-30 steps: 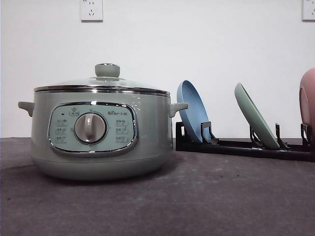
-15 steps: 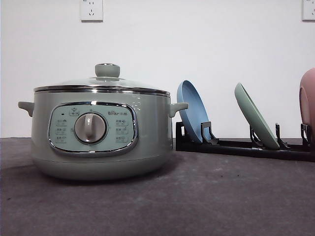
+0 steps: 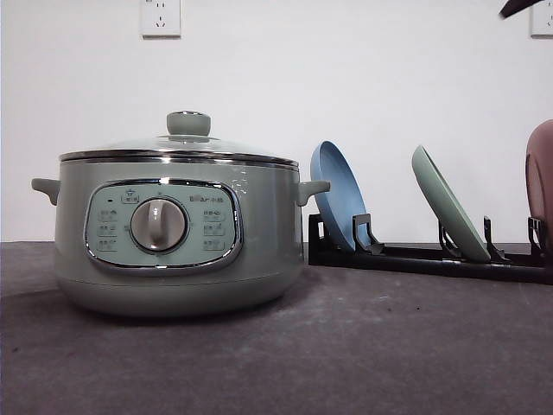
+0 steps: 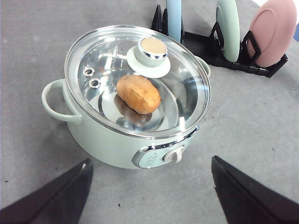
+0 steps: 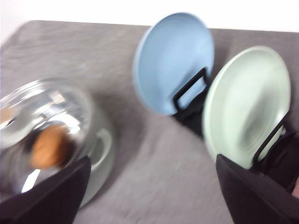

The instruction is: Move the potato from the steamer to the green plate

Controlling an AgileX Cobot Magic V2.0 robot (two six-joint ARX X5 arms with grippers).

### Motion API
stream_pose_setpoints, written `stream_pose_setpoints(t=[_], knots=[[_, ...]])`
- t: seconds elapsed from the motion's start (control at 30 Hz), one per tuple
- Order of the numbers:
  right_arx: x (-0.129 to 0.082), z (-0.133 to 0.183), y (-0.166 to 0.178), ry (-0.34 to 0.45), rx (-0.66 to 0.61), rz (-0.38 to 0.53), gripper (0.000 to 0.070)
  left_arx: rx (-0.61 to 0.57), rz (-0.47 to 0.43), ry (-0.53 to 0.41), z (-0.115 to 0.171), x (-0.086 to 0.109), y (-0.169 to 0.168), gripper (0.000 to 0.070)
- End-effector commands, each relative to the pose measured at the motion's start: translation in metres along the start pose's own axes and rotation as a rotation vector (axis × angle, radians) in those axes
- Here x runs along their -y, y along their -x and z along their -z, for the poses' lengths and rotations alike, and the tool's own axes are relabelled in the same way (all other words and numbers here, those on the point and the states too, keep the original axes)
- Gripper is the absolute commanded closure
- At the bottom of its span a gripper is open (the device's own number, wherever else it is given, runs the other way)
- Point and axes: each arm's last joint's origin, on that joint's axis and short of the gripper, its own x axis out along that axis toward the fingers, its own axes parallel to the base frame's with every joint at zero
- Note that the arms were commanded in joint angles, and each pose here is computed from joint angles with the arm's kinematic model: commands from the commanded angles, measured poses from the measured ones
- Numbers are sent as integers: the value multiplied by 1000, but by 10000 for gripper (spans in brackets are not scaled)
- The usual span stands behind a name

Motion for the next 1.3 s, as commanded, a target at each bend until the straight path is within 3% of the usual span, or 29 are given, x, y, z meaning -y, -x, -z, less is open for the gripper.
stream_pose_setpoints(t=[0.0,0.3,0.7,0.83,1.0,1.17,1.27], knots=[[4,-12,-15,-13,-4,4,161,24,8,-22,-5,2,3,185],[28,-35,-86,-32,-59,49,163,20,8,-20,-5,2,3,185],[57,-17,-161,-53,-132,114,166,18,8,-19,-5,2,3,186],[62,-12,-174,-58,-148,115,251,18,8,-19,-5,2,3,186],[66,-6,-183,-65,-171,117,275,18,8,-19,-5,2,3,186],[67,-5,-187,-66,-176,116,436,18,8,-19,-5,2,3,185],[68,-3,-188,-69,-184,117,448,18,7,-18,-5,2,3,186]])
